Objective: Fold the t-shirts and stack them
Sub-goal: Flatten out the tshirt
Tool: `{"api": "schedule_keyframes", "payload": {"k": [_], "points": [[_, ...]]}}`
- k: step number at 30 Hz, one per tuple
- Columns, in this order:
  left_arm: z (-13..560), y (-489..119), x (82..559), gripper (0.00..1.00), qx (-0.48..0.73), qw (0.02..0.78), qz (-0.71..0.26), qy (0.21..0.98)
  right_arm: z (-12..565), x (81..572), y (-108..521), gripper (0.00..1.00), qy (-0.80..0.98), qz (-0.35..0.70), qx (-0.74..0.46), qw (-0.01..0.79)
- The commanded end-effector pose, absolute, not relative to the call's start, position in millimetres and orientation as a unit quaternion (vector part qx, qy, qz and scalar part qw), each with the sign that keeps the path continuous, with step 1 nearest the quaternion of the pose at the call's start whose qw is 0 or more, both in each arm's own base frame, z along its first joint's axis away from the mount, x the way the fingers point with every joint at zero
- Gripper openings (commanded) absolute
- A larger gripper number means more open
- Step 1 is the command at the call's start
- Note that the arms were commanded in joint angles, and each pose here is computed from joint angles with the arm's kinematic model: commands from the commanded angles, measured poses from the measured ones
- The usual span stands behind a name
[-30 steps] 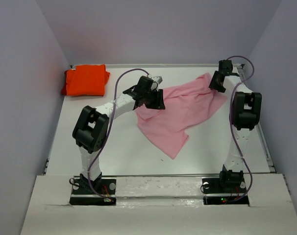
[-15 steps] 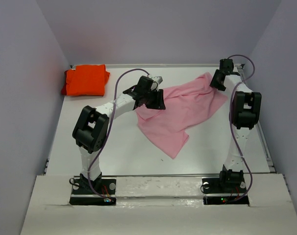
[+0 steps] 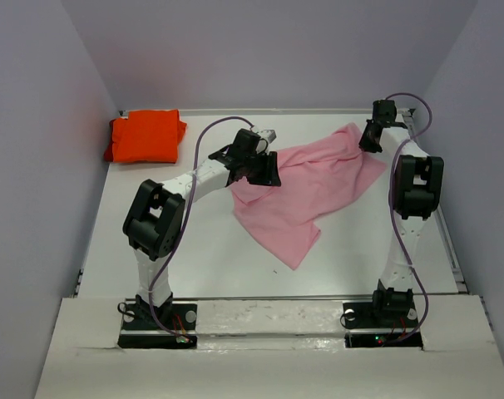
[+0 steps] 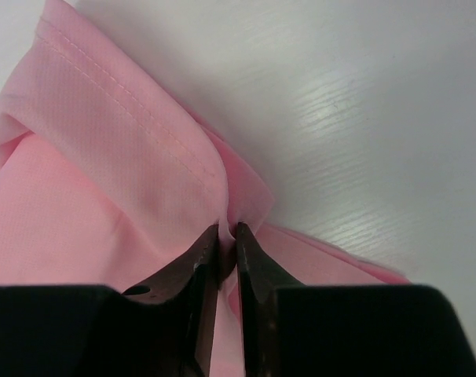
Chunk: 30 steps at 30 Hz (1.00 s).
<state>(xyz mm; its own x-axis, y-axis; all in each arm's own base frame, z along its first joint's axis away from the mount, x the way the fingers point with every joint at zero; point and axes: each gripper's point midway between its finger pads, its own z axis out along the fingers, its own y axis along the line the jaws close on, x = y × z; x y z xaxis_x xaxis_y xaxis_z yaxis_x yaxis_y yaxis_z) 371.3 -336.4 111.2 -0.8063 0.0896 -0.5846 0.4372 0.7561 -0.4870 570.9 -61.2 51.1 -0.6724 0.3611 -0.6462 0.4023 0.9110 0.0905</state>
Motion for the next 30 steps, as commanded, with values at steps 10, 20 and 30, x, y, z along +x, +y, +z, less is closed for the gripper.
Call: {"api": "schedule_keyframes", "payload": {"k": [10, 20, 30], "points": [[148.5, -346.5, 375.9, 0.51, 0.163, 0.308, -0.343, 0.872, 94.7, 591.9, -64.5, 0.4, 0.893, -0.019, 0.198, 0.403], [148.1, -346.0, 376.5, 0.51, 0.162, 0.308, -0.343, 0.873, 104.4, 595.0, -64.6, 0.41, 0.889, -0.017, 0.197, 0.412], [149.5, -346.7, 376.2, 0.51, 0.164, 0.309, -0.343, 0.872, 106.4, 596.3, -60.2, 0.41, 0.889, -0.005, 0.194, 0.414]]}}
